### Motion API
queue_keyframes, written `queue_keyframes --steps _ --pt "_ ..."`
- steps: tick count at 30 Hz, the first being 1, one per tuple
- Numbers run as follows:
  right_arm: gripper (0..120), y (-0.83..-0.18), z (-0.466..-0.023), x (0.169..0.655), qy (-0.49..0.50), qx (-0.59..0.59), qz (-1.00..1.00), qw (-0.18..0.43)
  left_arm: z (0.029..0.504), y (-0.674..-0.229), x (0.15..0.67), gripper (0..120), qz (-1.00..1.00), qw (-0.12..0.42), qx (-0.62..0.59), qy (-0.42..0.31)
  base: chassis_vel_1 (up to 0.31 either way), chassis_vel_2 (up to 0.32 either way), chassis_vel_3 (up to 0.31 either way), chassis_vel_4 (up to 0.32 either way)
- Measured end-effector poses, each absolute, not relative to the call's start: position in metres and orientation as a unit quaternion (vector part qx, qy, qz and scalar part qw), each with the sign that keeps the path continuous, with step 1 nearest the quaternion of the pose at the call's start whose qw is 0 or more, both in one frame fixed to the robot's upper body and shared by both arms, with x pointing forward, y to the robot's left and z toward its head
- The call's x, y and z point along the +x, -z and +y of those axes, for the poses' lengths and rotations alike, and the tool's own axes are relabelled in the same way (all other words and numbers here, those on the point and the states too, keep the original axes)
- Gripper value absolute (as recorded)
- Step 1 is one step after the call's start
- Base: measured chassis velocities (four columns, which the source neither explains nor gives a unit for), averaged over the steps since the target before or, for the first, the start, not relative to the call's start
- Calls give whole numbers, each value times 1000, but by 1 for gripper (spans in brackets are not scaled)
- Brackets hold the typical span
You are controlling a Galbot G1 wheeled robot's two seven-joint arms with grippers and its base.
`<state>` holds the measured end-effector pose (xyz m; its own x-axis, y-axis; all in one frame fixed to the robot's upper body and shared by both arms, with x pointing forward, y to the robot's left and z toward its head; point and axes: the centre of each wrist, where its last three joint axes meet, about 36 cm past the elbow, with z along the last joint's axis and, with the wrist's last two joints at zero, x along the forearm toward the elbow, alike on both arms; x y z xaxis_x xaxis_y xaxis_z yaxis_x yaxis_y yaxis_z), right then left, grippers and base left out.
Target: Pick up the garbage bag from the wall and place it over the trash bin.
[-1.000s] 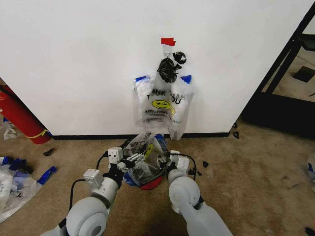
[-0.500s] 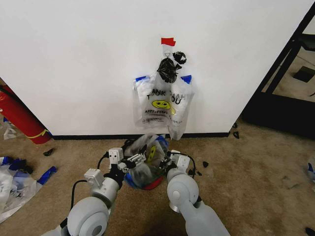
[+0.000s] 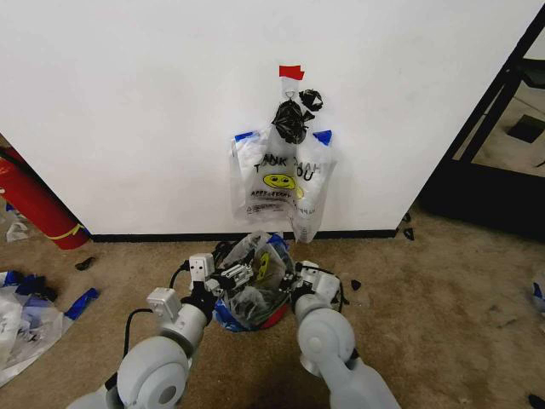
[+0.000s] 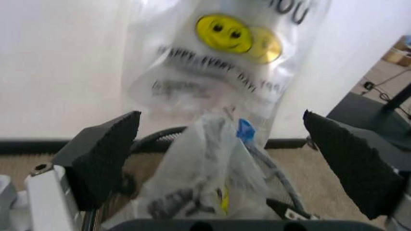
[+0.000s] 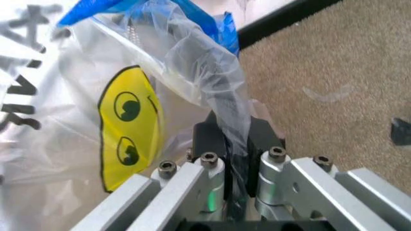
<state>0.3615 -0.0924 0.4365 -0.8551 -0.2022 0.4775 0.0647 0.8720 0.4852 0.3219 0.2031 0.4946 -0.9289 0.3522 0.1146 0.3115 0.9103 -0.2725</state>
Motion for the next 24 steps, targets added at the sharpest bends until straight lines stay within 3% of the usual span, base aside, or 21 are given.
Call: queue_keyframes --steps 6,11,14,17,24 --pt "1 -438 -99 351 270 46 -931 243 204 -513 324 100 -971 57 -213 -90 0 0 0 0" --pt "1 -439 -95 350 271 56 -931 239 211 -524 316 100 -965 25 -259 4 0 0 0 0" --pt "1 -438 -91 351 268 61 -931 242 219 -523 313 100 -950 5 -291 112 0 0 0 0" --pt "1 -438 -84 351 263 70 -931 244 227 -521 314 100 -937 6 -304 174 0 0 0 0" --pt "1 -435 -79 349 257 75 -932 243 228 -521 336 100 -924 21 -310 224 0 0 0 0"
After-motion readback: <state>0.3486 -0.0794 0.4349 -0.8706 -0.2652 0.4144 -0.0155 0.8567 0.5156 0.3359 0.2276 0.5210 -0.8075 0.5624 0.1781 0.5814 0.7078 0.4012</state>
